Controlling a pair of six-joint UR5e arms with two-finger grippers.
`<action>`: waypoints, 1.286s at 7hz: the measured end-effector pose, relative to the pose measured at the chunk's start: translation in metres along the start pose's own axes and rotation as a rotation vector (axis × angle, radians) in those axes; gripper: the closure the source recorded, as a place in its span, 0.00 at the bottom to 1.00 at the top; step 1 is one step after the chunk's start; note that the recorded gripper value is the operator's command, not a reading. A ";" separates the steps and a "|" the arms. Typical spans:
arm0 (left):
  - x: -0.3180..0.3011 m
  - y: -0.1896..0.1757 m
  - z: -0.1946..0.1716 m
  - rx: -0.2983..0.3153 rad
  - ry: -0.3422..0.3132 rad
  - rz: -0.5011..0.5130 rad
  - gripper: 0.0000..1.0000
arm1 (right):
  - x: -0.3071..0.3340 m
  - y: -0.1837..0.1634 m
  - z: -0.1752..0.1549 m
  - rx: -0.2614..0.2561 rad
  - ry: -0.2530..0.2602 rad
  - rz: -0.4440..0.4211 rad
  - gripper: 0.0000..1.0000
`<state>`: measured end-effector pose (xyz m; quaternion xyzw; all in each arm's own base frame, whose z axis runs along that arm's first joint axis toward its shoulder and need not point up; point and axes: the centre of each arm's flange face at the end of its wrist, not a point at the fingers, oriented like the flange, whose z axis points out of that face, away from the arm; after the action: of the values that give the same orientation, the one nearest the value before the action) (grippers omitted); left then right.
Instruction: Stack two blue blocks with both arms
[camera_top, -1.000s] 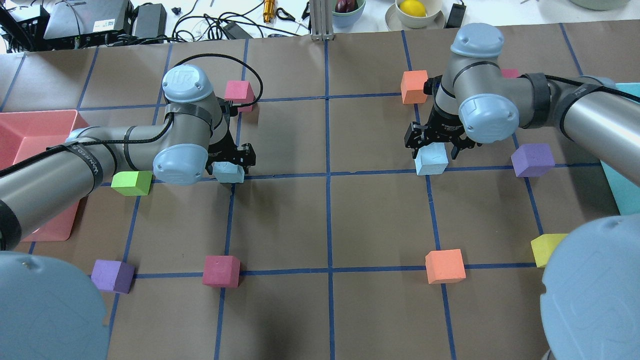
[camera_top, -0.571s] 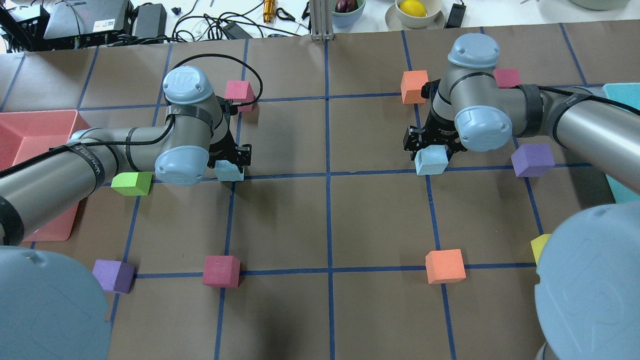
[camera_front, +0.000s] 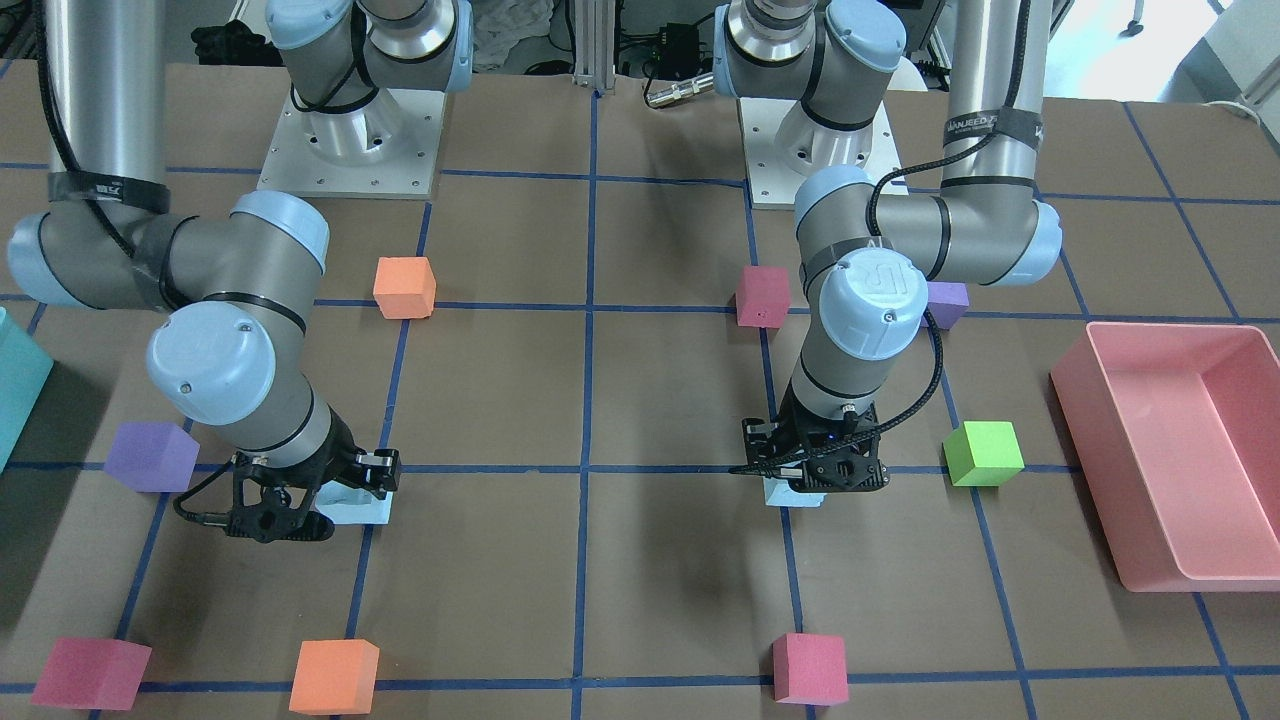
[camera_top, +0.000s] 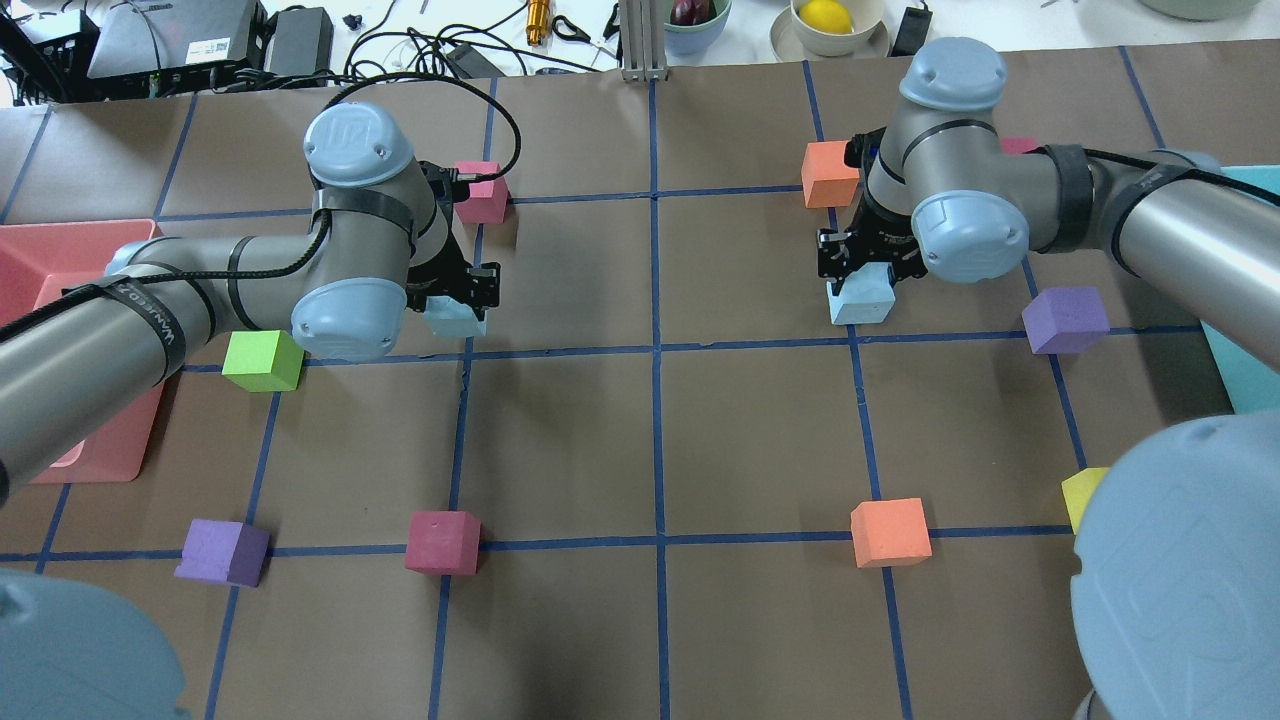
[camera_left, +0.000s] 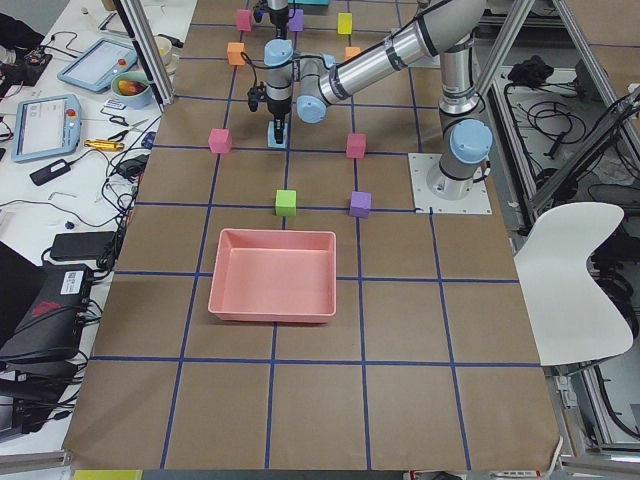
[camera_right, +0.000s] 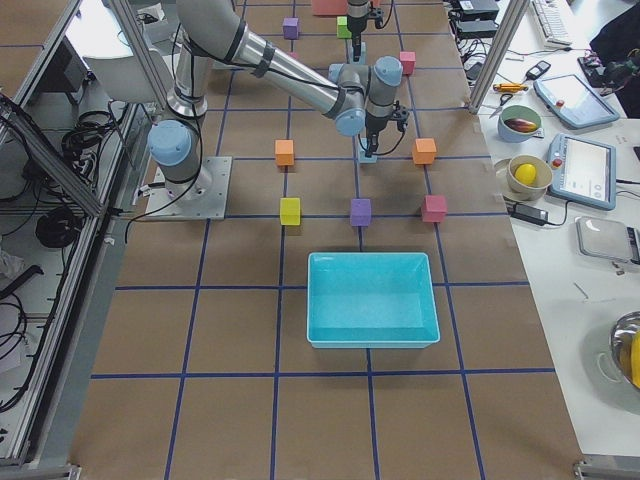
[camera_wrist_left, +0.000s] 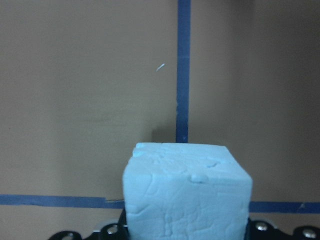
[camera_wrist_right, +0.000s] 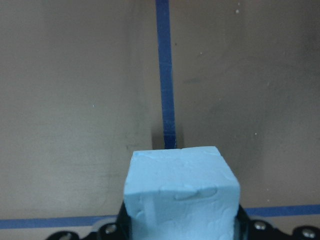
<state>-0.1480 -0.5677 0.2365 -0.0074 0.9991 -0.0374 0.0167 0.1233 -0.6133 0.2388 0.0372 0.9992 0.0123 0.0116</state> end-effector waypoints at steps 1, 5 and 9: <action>0.002 -0.004 -0.013 0.008 0.013 -0.001 0.85 | -0.019 -0.009 -0.022 0.008 -0.011 0.045 1.00; -0.003 -0.029 -0.064 -0.038 0.019 0.001 0.85 | -0.148 -0.009 -0.030 0.038 -0.040 0.095 1.00; -0.007 -0.030 -0.061 -0.052 0.014 0.000 0.85 | -0.221 -0.002 0.012 0.019 -0.034 0.050 0.86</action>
<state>-0.1429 -0.5927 0.2997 -0.0074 0.9999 -0.0114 0.0094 0.3441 -0.6314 0.2321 0.0624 0.9977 0.0027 0.0279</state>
